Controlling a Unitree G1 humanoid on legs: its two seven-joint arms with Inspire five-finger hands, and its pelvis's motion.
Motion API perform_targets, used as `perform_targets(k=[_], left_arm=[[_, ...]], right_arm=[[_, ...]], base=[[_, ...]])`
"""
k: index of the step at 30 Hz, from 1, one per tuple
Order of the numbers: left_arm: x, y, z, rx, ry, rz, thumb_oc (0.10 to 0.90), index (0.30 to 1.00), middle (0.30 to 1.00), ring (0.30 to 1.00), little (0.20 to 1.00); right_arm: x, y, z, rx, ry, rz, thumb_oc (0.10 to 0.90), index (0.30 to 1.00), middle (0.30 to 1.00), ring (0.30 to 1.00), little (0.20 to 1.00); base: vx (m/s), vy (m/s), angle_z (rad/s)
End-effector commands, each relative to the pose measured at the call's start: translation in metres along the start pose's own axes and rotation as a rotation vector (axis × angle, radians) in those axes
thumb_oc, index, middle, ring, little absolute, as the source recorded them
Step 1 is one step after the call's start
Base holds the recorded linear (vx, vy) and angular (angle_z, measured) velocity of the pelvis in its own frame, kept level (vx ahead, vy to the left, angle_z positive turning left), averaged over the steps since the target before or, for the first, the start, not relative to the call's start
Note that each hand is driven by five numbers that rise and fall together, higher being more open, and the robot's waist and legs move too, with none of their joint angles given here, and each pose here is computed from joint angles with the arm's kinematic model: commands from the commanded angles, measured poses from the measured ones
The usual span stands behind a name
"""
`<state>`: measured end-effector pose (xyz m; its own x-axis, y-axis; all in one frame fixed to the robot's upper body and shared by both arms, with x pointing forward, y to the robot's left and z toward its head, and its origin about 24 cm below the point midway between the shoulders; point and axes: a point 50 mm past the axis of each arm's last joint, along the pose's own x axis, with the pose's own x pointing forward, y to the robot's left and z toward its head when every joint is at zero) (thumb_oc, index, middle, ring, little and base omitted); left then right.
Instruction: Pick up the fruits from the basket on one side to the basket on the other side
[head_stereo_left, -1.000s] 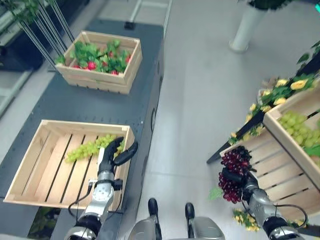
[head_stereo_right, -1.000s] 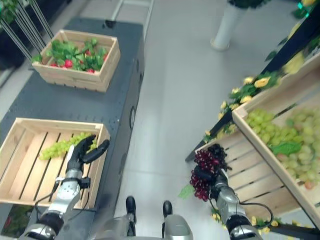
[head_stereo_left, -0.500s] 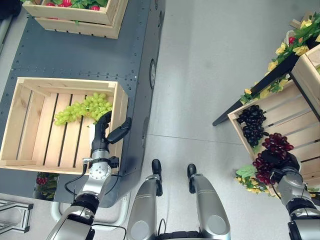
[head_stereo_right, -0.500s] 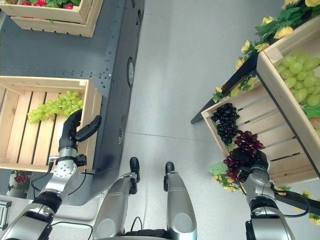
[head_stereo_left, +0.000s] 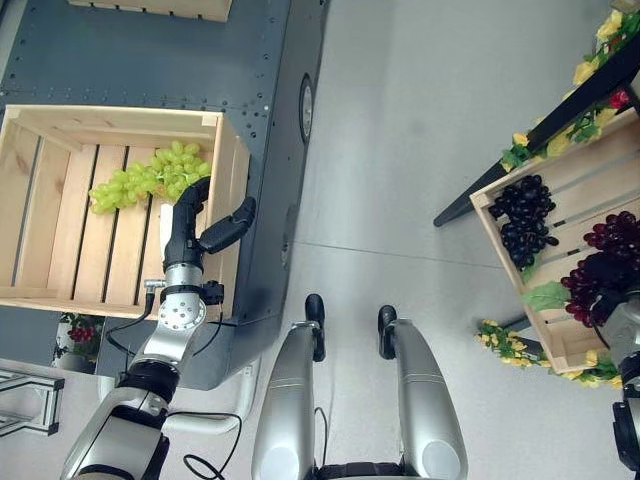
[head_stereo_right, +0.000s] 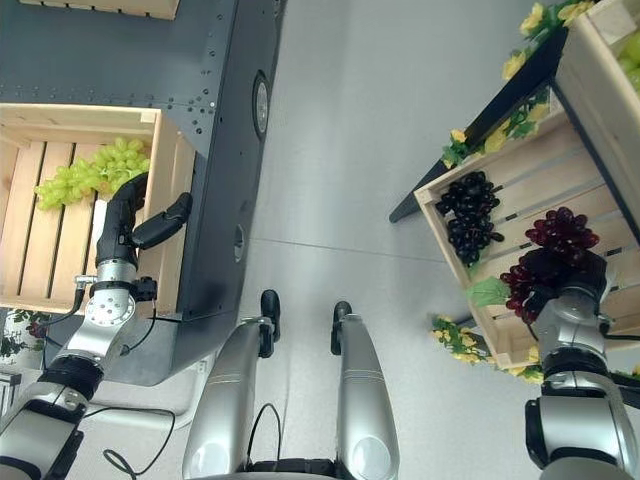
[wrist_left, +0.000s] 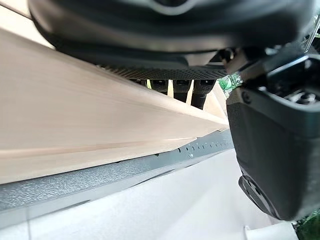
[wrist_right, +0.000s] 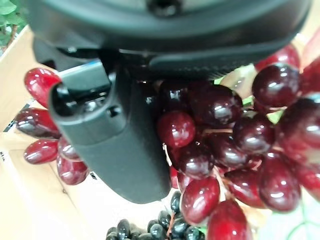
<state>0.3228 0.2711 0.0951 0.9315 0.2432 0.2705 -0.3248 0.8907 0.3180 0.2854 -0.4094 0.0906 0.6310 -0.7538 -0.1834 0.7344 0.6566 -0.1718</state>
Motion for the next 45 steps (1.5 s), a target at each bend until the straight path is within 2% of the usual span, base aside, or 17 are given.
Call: perform_targets(k=[1, 7, 15, 16, 31, 37, 42, 45], left_arm=[[0.000, -0.033, 0.049, -0.103, -0.242, -0.155, 0.800, 0.900, 0.900, 0.900, 0.900], [-0.002, -0.033, 0.069, -0.124, -0.333, -0.193, 0.800, 0.900, 0.900, 0.900, 0.900], [-0.002, -0.031, 0.081, -0.098, -0.383, -0.213, 0.800, 0.900, 0.900, 0.900, 0.900], [-0.002, -0.030, 0.081, -0.093, -0.381, -0.216, 0.800, 0.900, 0.900, 0.900, 0.900], [-0.006, -0.038, 0.080, -0.065, -0.388, -0.273, 0.800, 0.900, 0.900, 0.900, 0.900], [-0.007, -0.041, 0.080, -0.073, -0.388, -0.275, 0.800, 0.900, 0.900, 0.900, 0.900], [-0.008, -0.044, 0.082, -0.051, -0.403, -0.272, 0.800, 0.900, 0.900, 0.900, 0.900], [-0.010, -0.046, 0.085, 0.022, -0.443, -0.246, 0.800, 0.900, 0.900, 0.900, 0.900]], right_arm=[[0.006, -0.040, 0.054, -0.073, -0.189, -0.151, 0.400, 0.300, 0.300, 0.300, 0.300], [0.005, -0.039, 0.067, -0.102, -0.236, -0.151, 0.400, 0.300, 0.300, 0.300, 0.300], [0.003, -0.037, 0.058, -0.102, -0.226, -0.153, 0.400, 0.300, 0.300, 0.300, 0.300], [0.003, -0.037, 0.053, -0.097, -0.216, -0.147, 0.800, 0.900, 0.900, 0.900, 0.900], [0.005, -0.066, 0.014, -0.170, -0.042, -0.232, 0.800, 0.900, 0.900, 0.900, 0.900], [0.004, -0.057, 0.000, -0.217, 0.008, -0.167, 0.800, 0.900, 0.900, 0.900, 0.900], [0.000, -0.038, -0.009, -0.195, -0.041, -0.061, 0.800, 0.900, 0.900, 0.900, 0.900], [-0.006, -0.023, -0.011, -0.195, -0.104, -0.002, 0.800, 0.900, 0.900, 0.900, 0.900]], base=[[0.00, 0.000, 0.00], [0.01, -0.006, 0.03], [0.00, 0.000, 0.01], [0.03, -0.042, -0.03], [0.02, -0.002, 0.00], [0.01, 0.056, -0.01], [0.04, 0.033, -0.05], [0.04, 0.031, -0.01]])
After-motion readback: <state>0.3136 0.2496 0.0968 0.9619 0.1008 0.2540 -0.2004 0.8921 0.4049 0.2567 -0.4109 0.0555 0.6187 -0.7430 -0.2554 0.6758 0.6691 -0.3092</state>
